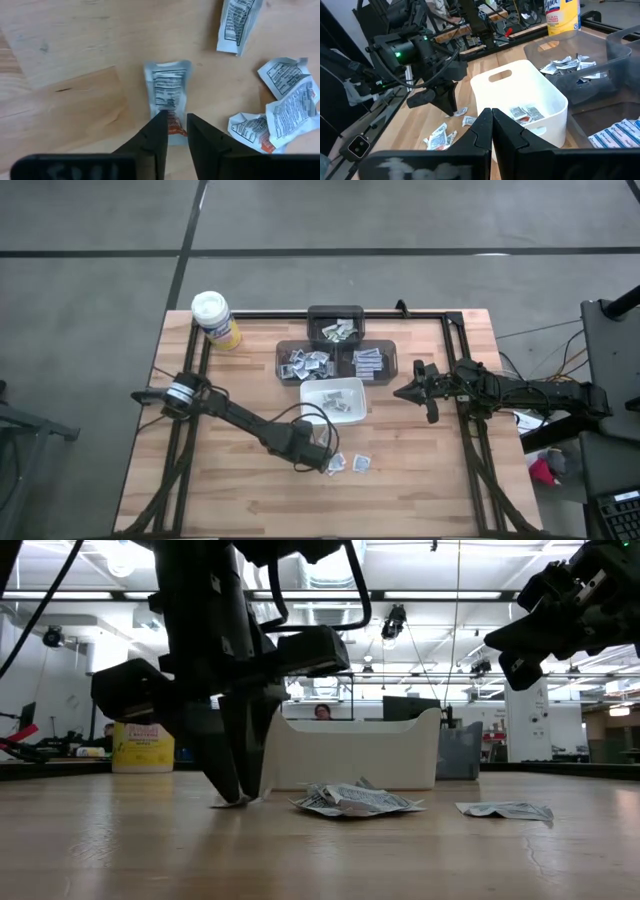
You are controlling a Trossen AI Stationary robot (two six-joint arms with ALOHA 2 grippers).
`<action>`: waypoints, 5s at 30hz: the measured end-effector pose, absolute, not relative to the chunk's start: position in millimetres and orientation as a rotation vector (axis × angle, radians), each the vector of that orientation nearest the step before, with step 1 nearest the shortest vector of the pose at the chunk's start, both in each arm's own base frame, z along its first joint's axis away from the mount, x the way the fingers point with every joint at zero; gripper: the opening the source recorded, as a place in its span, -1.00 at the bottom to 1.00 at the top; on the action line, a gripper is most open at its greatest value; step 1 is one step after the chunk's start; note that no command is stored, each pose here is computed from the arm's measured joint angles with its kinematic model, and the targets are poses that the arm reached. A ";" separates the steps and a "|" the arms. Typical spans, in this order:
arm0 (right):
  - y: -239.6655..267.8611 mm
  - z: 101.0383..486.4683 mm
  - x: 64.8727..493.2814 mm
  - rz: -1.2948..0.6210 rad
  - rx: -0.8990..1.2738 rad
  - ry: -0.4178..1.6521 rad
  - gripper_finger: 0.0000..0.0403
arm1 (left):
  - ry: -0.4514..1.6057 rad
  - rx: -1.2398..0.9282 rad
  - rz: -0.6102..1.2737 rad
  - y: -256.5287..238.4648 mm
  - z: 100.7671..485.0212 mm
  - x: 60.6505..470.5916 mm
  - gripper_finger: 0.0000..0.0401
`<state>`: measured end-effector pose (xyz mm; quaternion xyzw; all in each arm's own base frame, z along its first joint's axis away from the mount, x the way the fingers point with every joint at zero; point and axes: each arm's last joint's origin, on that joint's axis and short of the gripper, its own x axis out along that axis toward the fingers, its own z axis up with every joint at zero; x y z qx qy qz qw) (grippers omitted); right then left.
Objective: Pick & Place First Aid Supplies
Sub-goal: Put the ointment pack into the white bin
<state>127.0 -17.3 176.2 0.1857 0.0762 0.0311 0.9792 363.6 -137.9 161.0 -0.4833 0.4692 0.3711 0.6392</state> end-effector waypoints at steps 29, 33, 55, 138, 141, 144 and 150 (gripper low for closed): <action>-17.3 176.0 127.0 0.062 0.374 0.155 -0.96 | 0.943 -0.700 0.426 -137.7 242.6 342.3 -1.00; -17.3 176.0 126.9 0.063 0.373 0.154 -0.96 | 0.718 -0.409 0.388 -133.5 279.7 332.6 -1.00; -17.3 176.0 126.9 0.063 0.370 0.154 -0.96 | 0.916 -0.116 0.455 25.1 313.5 346.5 -1.00; -17.3 176.2 127.0 0.063 0.374 0.153 -0.96 | 1.171 -0.739 0.316 -117.2 244.1 422.8 -0.25; -17.3 176.2 127.0 0.063 0.374 0.153 -0.96 | 1.168 -0.765 0.330 -124.0 233.9 420.9 -0.25; -17.3 176.1 127.0 0.063 0.374 0.153 -0.96 | 1.182 -0.788 0.359 -127.1 221.9 417.4 -0.24; -17.3 176.1 127.0 0.063 0.374 0.154 -0.96 | 1.239 -0.827 0.453 -130.5 197.6 405.8 -0.24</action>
